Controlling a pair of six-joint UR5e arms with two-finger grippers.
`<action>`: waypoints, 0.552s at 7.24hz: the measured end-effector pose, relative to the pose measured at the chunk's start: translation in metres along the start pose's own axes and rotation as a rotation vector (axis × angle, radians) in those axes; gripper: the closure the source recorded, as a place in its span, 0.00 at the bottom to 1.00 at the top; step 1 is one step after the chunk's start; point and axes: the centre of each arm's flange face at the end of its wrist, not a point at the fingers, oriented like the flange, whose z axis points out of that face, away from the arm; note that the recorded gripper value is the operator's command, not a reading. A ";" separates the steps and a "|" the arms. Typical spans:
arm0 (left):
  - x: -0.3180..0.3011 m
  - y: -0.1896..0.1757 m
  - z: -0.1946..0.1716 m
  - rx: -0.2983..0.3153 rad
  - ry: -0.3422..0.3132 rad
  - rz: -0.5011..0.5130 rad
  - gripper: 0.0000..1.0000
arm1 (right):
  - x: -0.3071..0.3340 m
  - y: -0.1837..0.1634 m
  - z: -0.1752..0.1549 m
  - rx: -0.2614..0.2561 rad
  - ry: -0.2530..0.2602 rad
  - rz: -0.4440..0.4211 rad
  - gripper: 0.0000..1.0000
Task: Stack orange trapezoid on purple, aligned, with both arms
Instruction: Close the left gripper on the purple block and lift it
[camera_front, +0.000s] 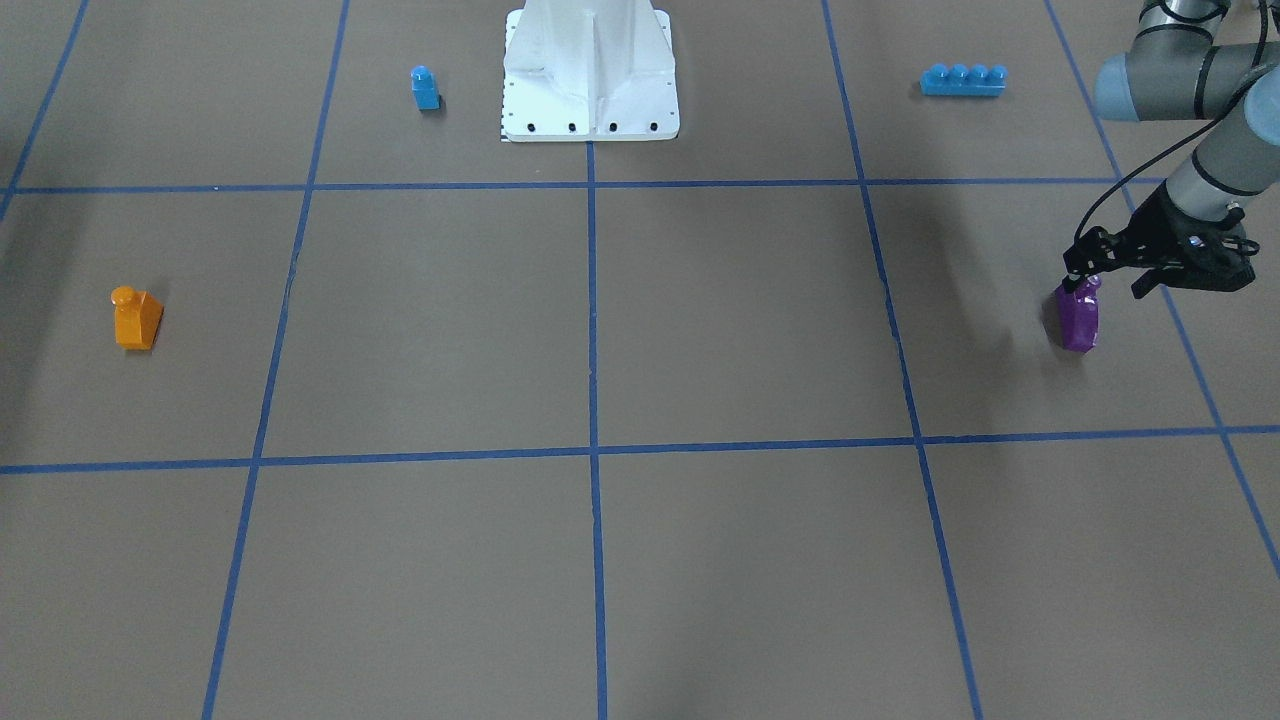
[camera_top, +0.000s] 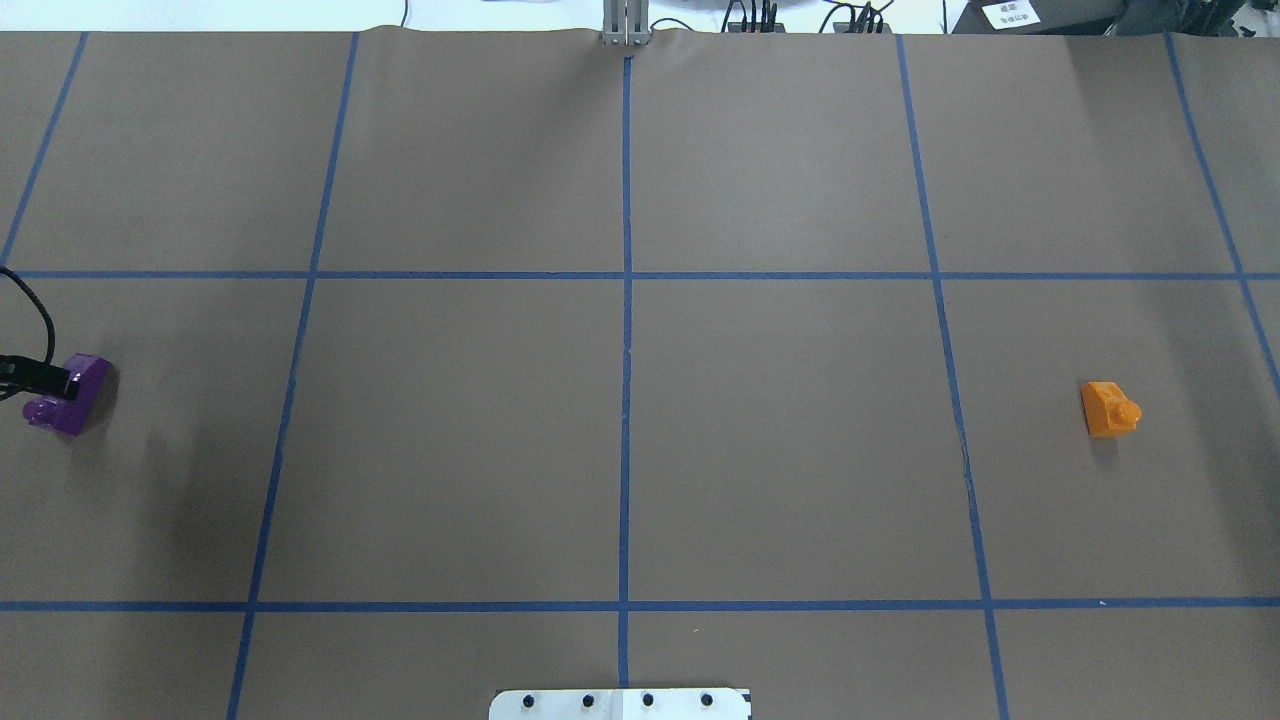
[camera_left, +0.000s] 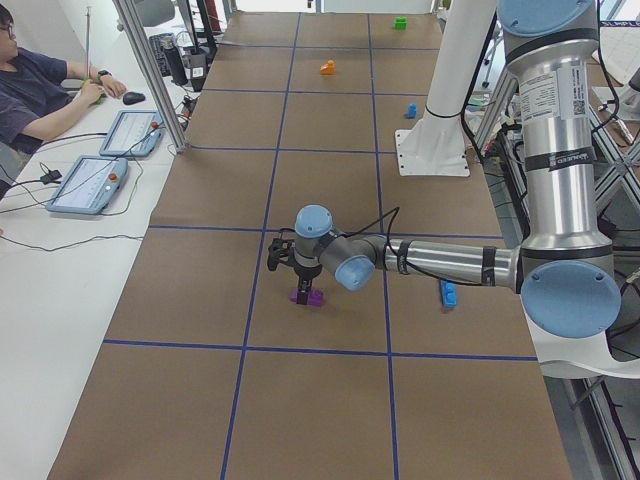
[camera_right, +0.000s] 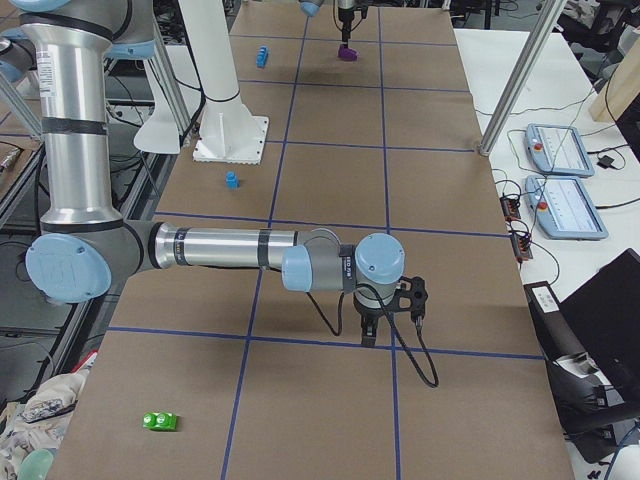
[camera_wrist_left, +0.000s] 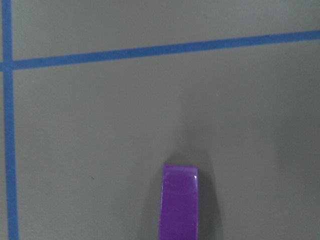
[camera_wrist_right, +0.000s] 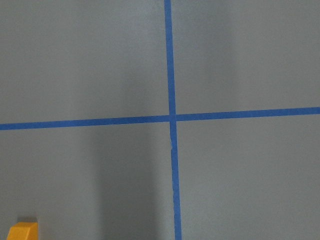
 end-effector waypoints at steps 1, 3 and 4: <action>0.001 0.002 0.009 -0.015 -0.002 0.005 0.06 | 0.000 0.001 0.000 0.000 0.000 0.000 0.00; 0.000 0.001 0.022 -0.032 -0.008 0.002 0.54 | 0.000 0.003 0.000 0.000 -0.001 -0.001 0.00; 0.000 -0.001 0.024 -0.034 -0.010 0.001 0.85 | -0.001 0.004 0.000 0.000 -0.001 -0.001 0.00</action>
